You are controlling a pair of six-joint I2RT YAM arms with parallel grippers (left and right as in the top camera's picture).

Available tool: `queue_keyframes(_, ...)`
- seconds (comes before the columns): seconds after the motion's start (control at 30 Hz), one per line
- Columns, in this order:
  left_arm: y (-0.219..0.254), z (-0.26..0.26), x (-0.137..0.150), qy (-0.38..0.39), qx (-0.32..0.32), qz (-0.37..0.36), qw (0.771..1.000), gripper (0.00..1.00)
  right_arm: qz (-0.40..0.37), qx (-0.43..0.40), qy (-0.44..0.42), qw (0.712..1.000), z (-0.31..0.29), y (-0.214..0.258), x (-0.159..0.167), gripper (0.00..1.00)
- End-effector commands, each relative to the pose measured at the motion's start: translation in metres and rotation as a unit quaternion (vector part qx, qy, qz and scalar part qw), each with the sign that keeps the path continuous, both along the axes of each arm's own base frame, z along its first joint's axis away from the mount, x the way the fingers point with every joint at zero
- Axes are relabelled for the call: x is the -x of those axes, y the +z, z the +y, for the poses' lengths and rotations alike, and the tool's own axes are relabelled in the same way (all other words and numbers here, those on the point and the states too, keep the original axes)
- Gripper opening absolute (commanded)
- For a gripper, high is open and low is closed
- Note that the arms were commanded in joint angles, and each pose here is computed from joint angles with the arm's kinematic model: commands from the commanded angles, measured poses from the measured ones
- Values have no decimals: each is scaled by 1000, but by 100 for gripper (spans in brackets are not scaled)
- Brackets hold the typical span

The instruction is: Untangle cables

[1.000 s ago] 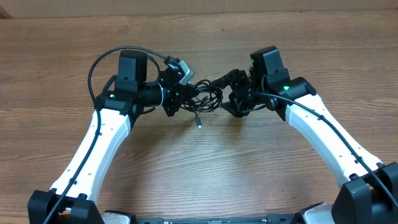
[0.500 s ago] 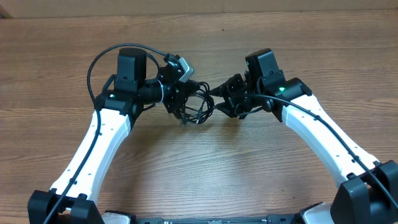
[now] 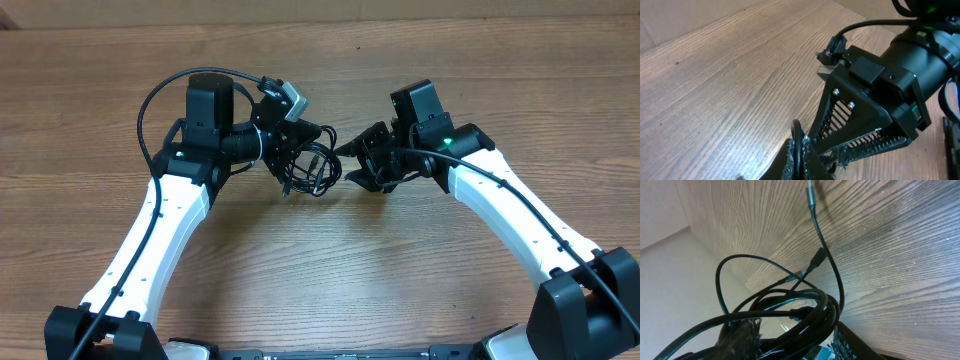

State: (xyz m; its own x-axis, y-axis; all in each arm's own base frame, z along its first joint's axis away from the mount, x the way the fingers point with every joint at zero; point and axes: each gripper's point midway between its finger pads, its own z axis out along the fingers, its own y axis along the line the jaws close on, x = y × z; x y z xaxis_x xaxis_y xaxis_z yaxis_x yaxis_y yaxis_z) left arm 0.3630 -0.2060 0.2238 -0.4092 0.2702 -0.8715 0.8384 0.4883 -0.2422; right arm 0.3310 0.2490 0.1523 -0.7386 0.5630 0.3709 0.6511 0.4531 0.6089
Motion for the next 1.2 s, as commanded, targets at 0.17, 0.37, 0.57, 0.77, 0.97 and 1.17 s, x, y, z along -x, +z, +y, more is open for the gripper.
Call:
queue_keyframes(0.17, 13, 0, -2, 42, 43, 65, 996, 4, -1, -6, 9, 1000, 6, 1, 3, 46)
queue_keyframes(0.37, 18, -1, -7, 76, 76, 114, 988, 4, -2, -8, 10, 1000, 6, 2, 2, 46)
queue_keyframes(0.57, 11, -4, -15, 131, 67, 139, 979, 4, -7, -28, 20, 999, 12, 8, 2, 47)
queue_keyframes(0.77, 13, -20, -13, 131, 59, 121, 982, 4, -6, -29, 19, 999, 12, 8, 2, 49)
queue_keyframes(0.97, 23, -23, -24, 173, 94, 137, 971, 4, -4, -31, 21, 999, 13, 9, 3, 50)
queue_keyframes(1.17, 25, -6, -46, 288, 151, 199, 924, 4, -3, -31, 20, 999, 13, 9, 3, 52)
